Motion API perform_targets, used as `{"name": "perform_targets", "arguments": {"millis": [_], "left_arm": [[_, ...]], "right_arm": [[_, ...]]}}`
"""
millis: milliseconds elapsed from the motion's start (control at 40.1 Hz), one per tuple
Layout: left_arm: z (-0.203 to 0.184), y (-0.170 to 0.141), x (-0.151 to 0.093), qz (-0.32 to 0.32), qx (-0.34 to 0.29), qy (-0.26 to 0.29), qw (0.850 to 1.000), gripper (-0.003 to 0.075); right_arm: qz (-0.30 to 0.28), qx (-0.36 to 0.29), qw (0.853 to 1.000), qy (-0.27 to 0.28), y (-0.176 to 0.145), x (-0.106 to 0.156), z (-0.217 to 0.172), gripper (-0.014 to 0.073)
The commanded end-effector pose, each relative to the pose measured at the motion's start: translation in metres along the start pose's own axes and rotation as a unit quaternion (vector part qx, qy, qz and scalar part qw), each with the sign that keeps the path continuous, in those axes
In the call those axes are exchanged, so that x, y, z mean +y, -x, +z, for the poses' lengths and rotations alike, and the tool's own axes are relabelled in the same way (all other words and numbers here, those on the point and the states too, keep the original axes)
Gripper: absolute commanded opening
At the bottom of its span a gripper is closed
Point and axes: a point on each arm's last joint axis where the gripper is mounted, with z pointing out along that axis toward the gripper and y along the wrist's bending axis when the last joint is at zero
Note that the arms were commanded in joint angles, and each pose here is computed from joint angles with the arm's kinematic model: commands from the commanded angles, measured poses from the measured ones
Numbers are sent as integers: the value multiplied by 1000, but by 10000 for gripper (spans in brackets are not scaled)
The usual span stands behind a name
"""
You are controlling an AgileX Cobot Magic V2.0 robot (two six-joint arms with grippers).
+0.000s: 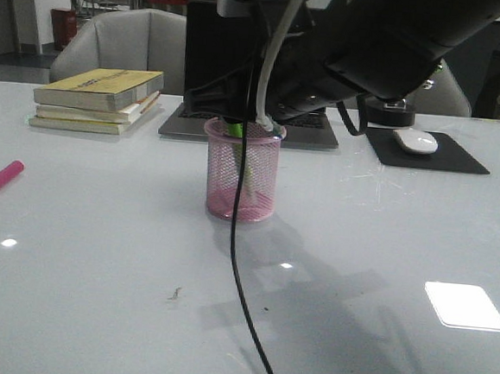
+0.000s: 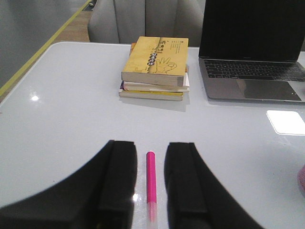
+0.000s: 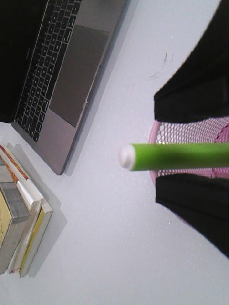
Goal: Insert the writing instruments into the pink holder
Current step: 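Lower the green marker into the holder and open the right gripper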
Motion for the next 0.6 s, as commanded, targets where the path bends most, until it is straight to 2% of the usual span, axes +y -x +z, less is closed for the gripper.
{"name": "perform_targets", "arguments": {"millis": [0, 125, 224, 324, 424, 573], "left_arm": [[-3, 20, -2, -4, -62, -3, 998, 235], [-3, 20, -2, -4, -62, -3, 998, 235], [-3, 20, -2, -4, -63, -3, 998, 235], [-3, 21, -2, -4, -66, -3, 998, 235], [-3, 21, -2, -4, -66, -3, 998, 234], [-3, 21, -2, -4, -66, -3, 998, 234]], "right_arm": [[10, -75, 997, -14, 39, -4, -15, 416], [12, -83, 996, -10, 48, -5, -21, 416], [11, -104, 994, -4, 69, -6, -38, 416], [-20, -130, 991, -5, 95, -15, -62, 412], [-40, -143, 989, -10, 117, -31, -86, 412], [-21, -149, 988, -18, 147, -69, -131, 385]]}}
